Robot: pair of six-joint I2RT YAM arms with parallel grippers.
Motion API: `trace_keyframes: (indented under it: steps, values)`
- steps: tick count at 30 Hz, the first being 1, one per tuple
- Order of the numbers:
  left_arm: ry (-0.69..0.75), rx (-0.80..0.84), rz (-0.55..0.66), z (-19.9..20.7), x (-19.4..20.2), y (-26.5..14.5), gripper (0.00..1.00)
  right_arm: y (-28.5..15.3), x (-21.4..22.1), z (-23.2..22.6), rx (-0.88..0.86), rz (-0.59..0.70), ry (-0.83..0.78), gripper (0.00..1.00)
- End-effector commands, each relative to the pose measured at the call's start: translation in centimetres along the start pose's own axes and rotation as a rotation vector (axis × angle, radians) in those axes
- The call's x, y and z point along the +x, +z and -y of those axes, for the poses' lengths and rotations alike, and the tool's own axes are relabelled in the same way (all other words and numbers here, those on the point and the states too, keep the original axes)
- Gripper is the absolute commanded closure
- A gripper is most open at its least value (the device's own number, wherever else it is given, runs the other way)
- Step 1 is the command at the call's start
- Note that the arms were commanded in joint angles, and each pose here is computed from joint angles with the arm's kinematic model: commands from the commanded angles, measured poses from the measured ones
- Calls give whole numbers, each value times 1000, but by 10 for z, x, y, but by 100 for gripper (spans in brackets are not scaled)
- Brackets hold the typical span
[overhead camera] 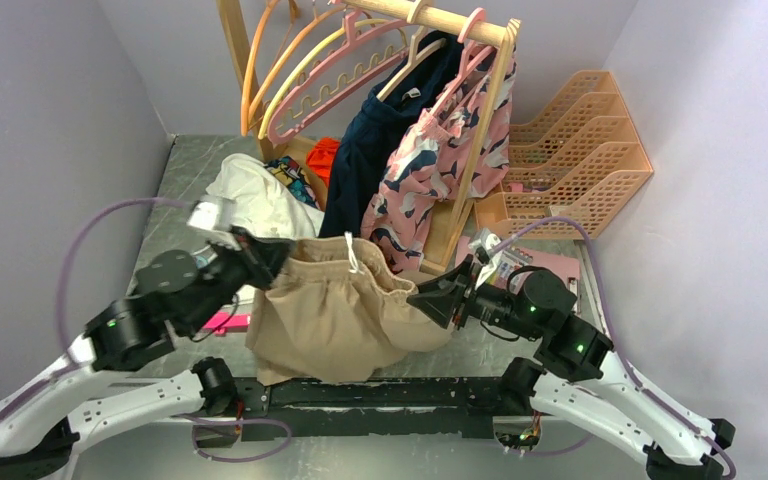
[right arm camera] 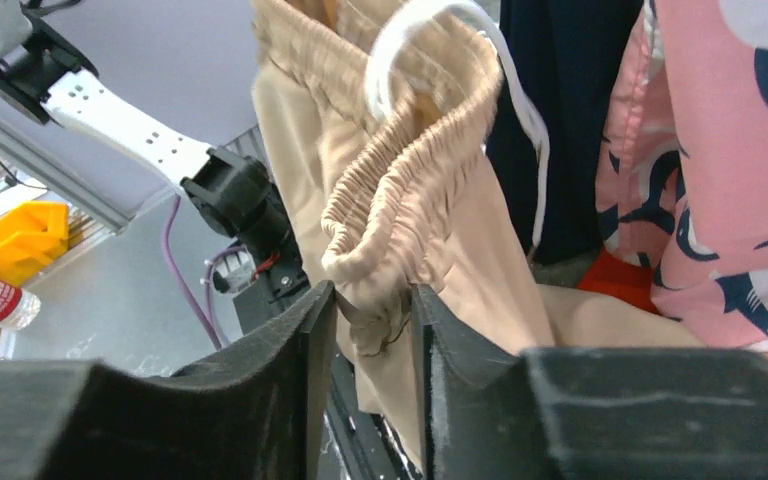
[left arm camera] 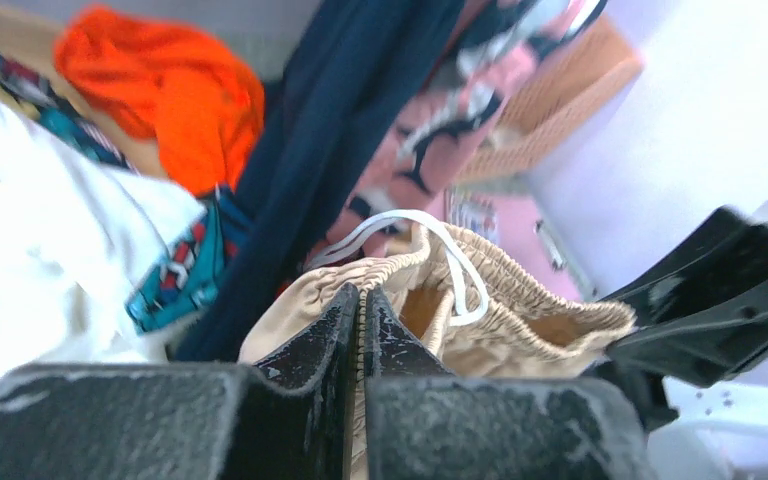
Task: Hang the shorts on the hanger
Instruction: Adjust the shorts at the center of the board.
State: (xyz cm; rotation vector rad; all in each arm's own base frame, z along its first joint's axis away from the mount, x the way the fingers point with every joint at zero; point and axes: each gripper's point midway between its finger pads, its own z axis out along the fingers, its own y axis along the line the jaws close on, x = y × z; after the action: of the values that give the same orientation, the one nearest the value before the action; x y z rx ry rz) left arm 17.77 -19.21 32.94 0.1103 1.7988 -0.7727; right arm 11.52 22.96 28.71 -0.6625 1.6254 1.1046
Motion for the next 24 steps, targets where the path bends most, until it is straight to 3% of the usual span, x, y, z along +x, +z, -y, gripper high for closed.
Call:
trace_keyframes:
  steps: [1, 9, 15, 24]
  values:
    - [51, -39, 162, -13, -49, -27, 93, 4, -21, 0, 14, 67, -11, 58]
    - [-2, -123, 89, -46, 3, -24, 93, 10, 29, 28, 114, 56, 197, 34]
    - [1, -170, 48, -60, 24, -20, 93, 20, 46, 39, 185, -43, 233, 31]
    - [19, -169, 47, -56, 23, -14, 93, 58, 59, 0, 55, -209, 236, 24]
